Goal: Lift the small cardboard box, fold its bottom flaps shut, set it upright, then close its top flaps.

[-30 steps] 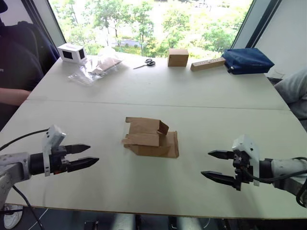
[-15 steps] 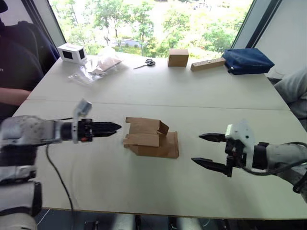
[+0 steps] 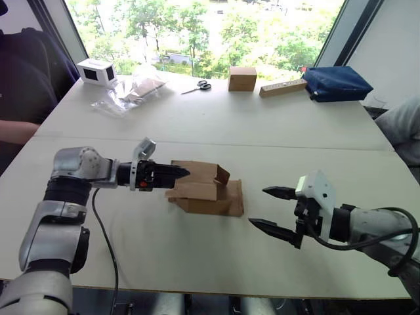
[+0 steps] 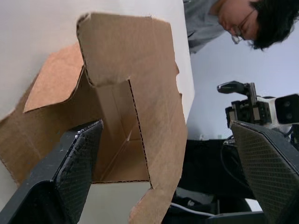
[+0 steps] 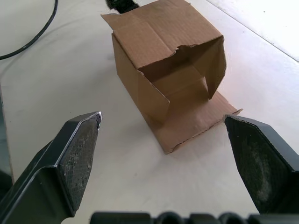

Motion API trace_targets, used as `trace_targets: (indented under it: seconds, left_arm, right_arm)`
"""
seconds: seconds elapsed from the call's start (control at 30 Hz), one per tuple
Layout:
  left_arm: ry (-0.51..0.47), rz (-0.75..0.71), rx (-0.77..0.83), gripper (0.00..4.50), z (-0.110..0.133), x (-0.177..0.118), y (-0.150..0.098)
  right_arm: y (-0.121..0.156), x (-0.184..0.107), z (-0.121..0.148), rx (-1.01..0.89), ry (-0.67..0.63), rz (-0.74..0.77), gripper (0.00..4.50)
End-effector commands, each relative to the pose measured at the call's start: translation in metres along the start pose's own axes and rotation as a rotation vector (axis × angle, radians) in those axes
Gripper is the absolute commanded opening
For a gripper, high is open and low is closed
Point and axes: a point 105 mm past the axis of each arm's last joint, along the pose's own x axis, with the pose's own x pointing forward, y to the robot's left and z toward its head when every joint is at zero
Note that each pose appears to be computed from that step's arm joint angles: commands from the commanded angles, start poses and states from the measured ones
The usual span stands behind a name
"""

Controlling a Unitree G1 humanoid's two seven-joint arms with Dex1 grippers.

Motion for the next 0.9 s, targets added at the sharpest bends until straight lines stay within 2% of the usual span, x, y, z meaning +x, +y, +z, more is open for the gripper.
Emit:
trace_targets:
  seconds: [0.03,0.33,0.43,0.53,0.73,0.77,0.9]
  left_arm:
    - [-0.005,-0.028,0.016,4.5,0.006,0.003,-0.006]
    - [0.004,-0.073,0.018,4.5,0.008,0.021,-0.001]
    - [-0.002,-0.091,0.022,3.74,0.012,0.025,-0.004]
    - [-0.002,-0.096,0.026,2.46,0.014,0.027,-0.005]
    - [0.014,-0.113,0.03,0.27,0.013,0.031,-0.008]
    - [0.016,-0.114,0.031,0.06,0.012,0.032,-0.008]
    - [0.02,-0.135,0.055,0.06,0.012,0.031,-0.012]
  right_arm:
    - [0.003,-0.002,0.01,-0.033,-0.034,-0.003,4.44]
    - [0.0,-0.003,0.011,-0.034,-0.031,-0.012,4.44]
    - [-0.002,-0.003,0.012,-0.034,-0.032,-0.026,4.5]
    - [-0.002,-0.003,0.013,-0.031,-0.04,-0.035,4.5]
    - [-0.003,-0.002,0.014,-0.03,-0.047,-0.05,4.5]
    - [-0.004,-0.002,0.014,-0.03,-0.048,-0.052,4.5]
    - [-0.006,-0.003,0.013,-0.023,-0.047,-0.061,4.5]
